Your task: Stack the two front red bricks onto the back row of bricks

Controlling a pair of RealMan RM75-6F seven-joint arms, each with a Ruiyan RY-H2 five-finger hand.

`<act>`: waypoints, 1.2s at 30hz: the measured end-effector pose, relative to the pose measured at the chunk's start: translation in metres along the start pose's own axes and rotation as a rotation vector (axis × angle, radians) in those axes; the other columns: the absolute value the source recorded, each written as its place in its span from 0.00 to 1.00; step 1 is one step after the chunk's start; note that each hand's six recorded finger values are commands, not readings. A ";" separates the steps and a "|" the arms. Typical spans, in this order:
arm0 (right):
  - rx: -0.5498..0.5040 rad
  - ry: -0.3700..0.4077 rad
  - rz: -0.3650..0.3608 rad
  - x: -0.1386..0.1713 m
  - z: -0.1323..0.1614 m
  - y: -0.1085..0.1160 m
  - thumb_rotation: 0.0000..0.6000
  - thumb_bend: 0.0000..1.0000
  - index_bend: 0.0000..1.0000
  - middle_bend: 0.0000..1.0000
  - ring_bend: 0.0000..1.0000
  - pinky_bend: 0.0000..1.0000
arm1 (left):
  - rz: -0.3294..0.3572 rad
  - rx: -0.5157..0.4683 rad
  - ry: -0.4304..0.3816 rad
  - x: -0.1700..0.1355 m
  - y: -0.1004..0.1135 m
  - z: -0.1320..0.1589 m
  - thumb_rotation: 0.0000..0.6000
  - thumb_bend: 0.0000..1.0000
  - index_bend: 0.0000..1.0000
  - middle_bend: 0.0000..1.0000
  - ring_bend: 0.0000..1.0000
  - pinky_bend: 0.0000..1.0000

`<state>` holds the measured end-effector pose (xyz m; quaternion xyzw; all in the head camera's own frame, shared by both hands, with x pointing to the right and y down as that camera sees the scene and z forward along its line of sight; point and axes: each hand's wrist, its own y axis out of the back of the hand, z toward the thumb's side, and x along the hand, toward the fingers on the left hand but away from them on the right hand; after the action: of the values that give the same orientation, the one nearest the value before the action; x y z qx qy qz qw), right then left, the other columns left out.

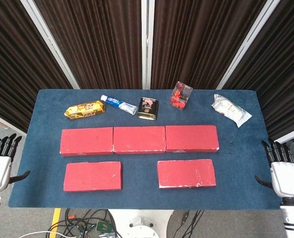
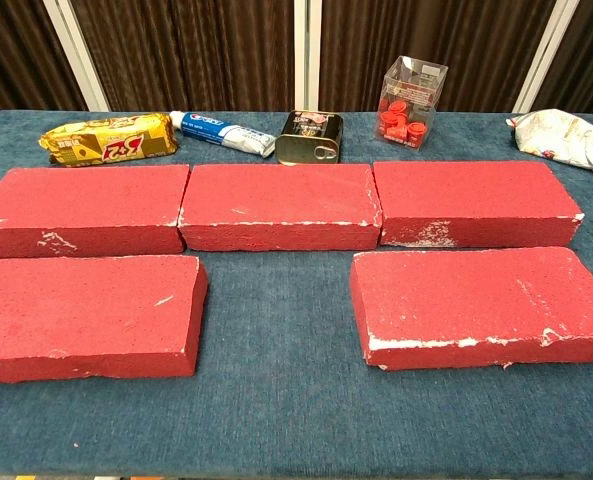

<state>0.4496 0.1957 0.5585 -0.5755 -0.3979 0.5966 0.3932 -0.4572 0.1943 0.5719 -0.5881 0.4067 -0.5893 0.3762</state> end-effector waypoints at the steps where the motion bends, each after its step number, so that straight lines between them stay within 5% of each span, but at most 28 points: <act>1: 0.001 0.001 0.000 0.000 0.000 0.000 1.00 0.00 0.00 0.00 0.00 0.00 | -0.002 -0.001 0.000 0.000 -0.001 0.000 1.00 0.00 0.00 0.00 0.00 0.00; 12: -0.001 0.002 0.002 0.002 0.000 -0.002 1.00 0.00 0.00 0.00 0.00 0.00 | -0.023 -0.033 -0.036 -0.005 -0.005 0.010 1.00 0.00 0.00 0.00 0.00 0.00; 28: -0.008 -0.019 0.003 -0.003 -0.009 -0.001 1.00 0.00 0.00 0.00 0.00 0.00 | -0.255 -0.171 -0.223 -0.015 -0.059 0.087 1.00 0.00 0.00 0.00 0.00 0.00; 36: -0.018 -0.023 -0.017 -0.005 -0.012 -0.001 1.00 0.00 0.00 0.00 0.00 0.00 | -0.401 -0.190 -0.249 -0.021 -0.084 0.127 1.00 0.00 0.00 0.00 0.00 0.00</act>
<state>0.4622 0.1917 0.5616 -0.5686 -0.4127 0.5962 0.3886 -0.3268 0.2419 0.6384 -0.7577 0.2861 -0.5342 0.2422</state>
